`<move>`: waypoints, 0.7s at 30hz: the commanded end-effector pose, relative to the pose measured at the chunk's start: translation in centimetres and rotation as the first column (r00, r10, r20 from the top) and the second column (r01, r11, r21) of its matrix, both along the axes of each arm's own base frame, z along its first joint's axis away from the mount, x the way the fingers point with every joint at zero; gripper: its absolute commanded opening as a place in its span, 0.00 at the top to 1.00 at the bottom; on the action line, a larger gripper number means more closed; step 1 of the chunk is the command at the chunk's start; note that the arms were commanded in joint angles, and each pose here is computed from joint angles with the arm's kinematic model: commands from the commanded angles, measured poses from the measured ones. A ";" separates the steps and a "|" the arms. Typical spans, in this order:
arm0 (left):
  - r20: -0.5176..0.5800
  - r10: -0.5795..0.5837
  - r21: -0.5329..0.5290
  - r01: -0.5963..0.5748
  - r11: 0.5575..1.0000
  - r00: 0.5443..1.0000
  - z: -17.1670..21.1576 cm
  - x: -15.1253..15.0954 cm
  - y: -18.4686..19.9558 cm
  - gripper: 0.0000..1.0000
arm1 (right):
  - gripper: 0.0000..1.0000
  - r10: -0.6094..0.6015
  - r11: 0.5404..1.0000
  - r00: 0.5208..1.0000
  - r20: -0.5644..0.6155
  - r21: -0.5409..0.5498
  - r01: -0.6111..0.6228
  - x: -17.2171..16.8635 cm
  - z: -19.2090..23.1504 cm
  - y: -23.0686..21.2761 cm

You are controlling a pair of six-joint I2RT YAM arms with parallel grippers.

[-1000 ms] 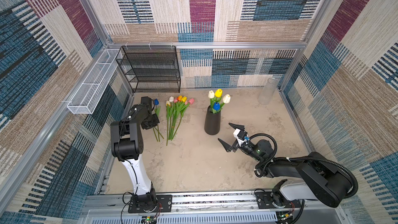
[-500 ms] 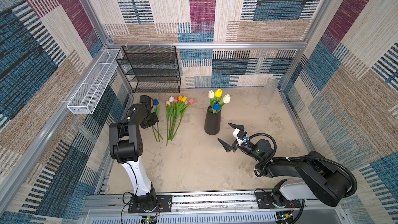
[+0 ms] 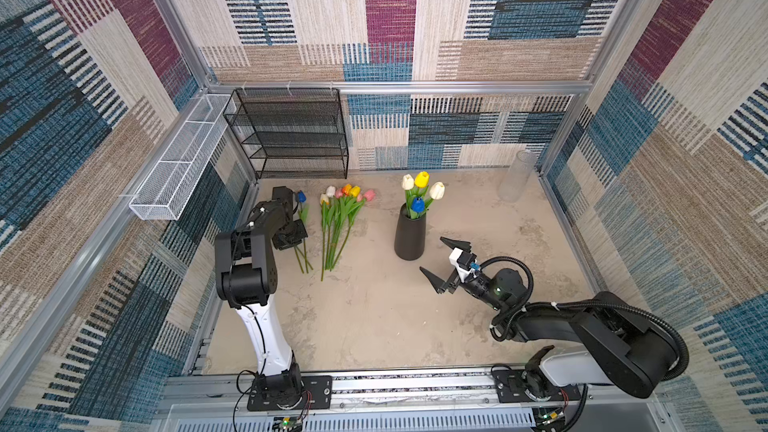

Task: Arrange the flowers into the vase
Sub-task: 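Close the left gripper on the stem and lift the white tulip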

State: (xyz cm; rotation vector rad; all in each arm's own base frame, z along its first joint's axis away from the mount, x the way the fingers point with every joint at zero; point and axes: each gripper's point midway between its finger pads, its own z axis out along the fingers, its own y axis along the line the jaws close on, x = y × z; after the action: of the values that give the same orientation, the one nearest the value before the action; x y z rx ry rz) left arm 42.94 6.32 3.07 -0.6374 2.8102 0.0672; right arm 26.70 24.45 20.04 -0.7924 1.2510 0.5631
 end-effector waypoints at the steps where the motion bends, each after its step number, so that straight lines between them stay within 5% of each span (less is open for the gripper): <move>1: 0.001 0.009 -0.001 -0.009 1.000 1.000 0.2 0.0 0.0 0.93 | 0.00 0.009 1.000 1.000 0.025 0.020 -0.010 -0.1 0.9 0.1; 15: 0.100 0.026 0.027 -0.029 0.999 0.995 4.6 -1.5 0.2 1.00 | 0.00 0.017 1.000 1.000 0.020 0.019 -0.017 -0.1 0.8 0.2; 18: 0.108 0.005 0.025 -0.007 1.000 0.994 4.4 -1.5 0.1 0.81 | 0.00 0.021 1.000 1.000 0.019 0.022 -0.021 -0.2 0.8 0.3; 21: 0.072 -0.027 -0.002 0.028 1.000 0.997 3.0 -1.2 -0.4 0.75 | 0.00 0.027 0.999 1.000 0.016 0.023 -0.028 -0.2 0.8 0.4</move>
State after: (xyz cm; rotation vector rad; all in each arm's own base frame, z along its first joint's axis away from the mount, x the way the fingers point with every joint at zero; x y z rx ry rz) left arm 41.34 6.16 6.78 -0.6224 2.7309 0.0560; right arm 26.67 24.61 19.97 -0.7994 1.2504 0.5707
